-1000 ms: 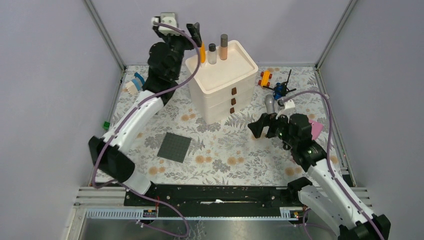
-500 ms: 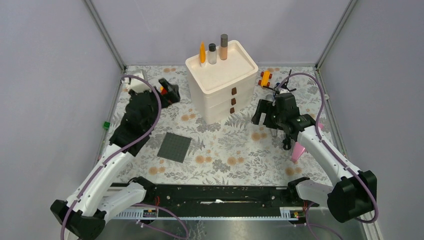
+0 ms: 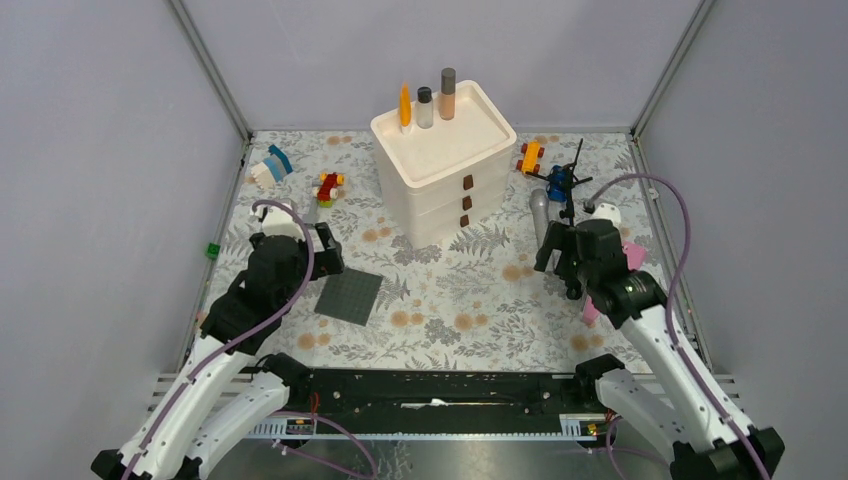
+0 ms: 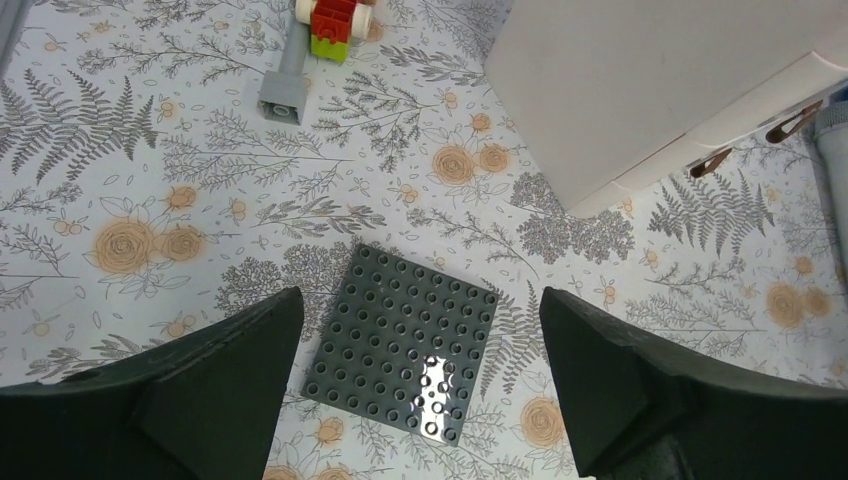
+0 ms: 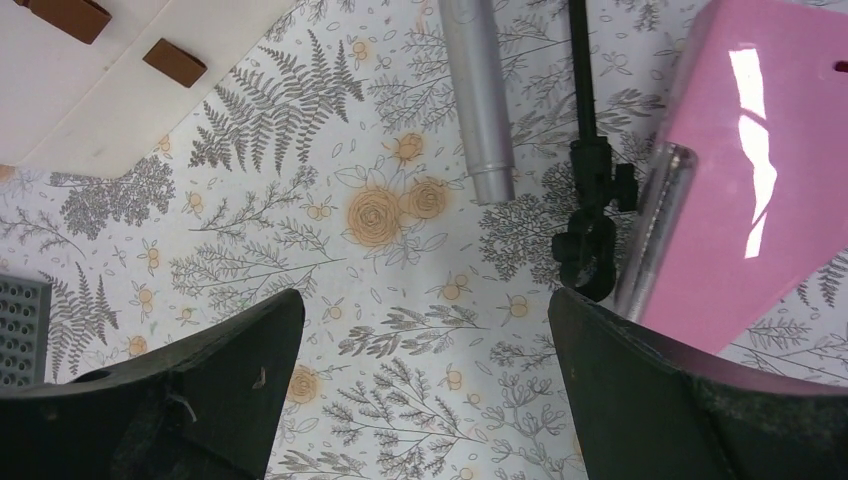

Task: Organize the makeup
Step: Reset both arms

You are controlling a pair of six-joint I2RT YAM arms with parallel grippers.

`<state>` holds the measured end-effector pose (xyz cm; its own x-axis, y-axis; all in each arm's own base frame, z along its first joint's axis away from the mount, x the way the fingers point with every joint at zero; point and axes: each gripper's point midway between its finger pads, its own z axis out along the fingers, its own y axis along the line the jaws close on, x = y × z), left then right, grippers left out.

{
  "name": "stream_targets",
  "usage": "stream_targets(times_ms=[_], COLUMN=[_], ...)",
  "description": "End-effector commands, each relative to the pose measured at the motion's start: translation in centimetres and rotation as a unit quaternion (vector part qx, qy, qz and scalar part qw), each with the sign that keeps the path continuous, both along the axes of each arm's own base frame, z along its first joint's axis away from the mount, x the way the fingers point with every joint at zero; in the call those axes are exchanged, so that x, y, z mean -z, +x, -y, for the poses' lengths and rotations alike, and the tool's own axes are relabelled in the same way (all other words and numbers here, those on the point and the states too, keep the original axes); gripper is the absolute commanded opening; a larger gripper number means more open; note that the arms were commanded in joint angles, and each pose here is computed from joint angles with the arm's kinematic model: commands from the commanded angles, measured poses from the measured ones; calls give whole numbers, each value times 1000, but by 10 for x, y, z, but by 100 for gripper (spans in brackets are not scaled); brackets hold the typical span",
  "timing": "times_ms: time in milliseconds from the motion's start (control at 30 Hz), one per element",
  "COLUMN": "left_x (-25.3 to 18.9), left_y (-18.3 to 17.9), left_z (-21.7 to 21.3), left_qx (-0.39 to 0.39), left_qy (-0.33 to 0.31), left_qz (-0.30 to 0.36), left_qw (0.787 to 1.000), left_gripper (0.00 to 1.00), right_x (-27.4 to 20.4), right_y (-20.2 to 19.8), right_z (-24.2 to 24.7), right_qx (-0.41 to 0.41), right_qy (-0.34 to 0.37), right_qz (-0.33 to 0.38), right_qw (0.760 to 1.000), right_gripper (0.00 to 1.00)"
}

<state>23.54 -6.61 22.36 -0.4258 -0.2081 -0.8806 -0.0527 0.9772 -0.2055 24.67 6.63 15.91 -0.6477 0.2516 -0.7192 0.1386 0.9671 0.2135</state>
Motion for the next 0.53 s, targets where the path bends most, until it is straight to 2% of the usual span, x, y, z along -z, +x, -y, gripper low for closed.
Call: stream_targets(times_ms=[0,233,500], left_x=[-3,-2,-8], left_y=[-2,-3,-7], left_z=[1,1,-8], left_qx=[21,23,1], left_qy=[8,6,6], left_qz=[22,23,30], left_qw=[999,999,1000], left_gripper=[99,99,99], right_x=[-7,-26,-31], right_y=[-6,-16,-20], right_z=[21,17,11], right_qx=[31,15,0], right_qy=[-23,16,38], right_qz=[51,129,155], right_qw=[998,991,987], right_gripper=[100,99,99])
